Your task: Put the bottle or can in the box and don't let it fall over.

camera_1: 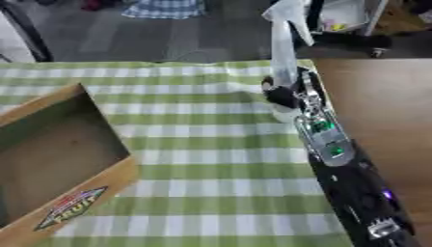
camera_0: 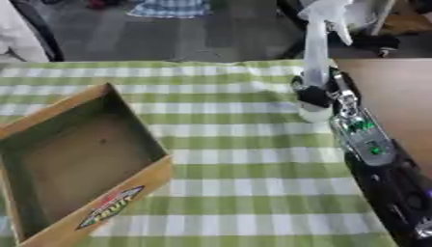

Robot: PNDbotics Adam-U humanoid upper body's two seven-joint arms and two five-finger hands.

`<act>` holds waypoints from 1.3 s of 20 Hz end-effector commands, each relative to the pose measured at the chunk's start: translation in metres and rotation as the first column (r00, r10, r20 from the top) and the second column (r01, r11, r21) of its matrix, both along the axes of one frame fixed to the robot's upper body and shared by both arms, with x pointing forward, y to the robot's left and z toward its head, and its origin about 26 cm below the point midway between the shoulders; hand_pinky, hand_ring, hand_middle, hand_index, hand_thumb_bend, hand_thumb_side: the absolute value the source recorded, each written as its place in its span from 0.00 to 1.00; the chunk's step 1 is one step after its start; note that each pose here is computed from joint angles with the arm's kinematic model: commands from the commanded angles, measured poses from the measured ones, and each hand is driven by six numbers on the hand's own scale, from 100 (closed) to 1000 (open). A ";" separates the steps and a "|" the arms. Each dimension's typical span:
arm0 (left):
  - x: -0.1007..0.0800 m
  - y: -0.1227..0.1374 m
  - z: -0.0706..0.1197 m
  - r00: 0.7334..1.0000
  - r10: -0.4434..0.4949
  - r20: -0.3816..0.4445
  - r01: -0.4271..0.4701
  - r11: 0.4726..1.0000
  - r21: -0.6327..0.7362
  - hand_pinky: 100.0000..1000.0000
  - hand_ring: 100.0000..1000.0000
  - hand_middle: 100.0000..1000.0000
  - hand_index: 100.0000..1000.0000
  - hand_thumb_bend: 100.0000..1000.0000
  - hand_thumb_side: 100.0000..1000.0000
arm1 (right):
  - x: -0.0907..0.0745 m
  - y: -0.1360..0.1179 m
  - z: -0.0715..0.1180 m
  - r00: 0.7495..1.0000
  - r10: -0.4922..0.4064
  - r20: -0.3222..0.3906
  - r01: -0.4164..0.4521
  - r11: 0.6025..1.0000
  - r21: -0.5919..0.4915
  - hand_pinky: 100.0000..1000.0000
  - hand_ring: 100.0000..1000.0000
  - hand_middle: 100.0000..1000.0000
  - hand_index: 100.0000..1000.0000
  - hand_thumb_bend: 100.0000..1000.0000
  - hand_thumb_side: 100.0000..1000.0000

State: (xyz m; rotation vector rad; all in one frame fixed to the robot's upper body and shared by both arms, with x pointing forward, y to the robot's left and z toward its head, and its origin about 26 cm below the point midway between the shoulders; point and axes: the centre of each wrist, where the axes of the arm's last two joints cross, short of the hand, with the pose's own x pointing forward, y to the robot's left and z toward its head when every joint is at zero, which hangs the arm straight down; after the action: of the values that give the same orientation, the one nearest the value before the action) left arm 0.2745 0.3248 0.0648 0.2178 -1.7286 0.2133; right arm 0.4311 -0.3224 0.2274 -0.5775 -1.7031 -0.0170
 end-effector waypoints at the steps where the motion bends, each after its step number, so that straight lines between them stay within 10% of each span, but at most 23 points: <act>1: -0.001 0.000 -0.004 1.000 -0.011 -0.022 0.011 1.000 0.003 1.00 0.55 0.66 0.67 0.05 0.77 | -0.001 0.002 0.005 1.000 0.017 0.012 -0.017 1.000 0.023 1.00 0.80 0.33 0.23 0.00 0.00; 18: -0.002 0.000 -0.005 0.999 -0.019 -0.032 0.019 1.000 0.003 1.00 0.55 0.66 0.66 0.04 0.78 | -0.008 0.020 0.036 0.984 0.095 0.154 -0.096 0.995 0.005 1.00 0.45 0.08 0.03 0.00 0.00; 26: -0.002 0.001 -0.006 0.999 -0.021 -0.035 0.022 1.000 0.005 1.00 0.55 0.67 0.66 0.04 0.79 | -0.015 0.041 0.061 0.952 0.181 0.245 -0.184 0.983 -0.010 1.00 0.48 0.08 0.03 0.00 0.00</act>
State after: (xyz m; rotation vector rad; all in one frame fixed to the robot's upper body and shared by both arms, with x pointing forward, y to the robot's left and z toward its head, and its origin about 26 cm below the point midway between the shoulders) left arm 0.2745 0.3251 0.0636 0.2097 -1.7216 0.2028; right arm 0.4223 -0.2854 0.2688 -0.4310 -1.9206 0.0220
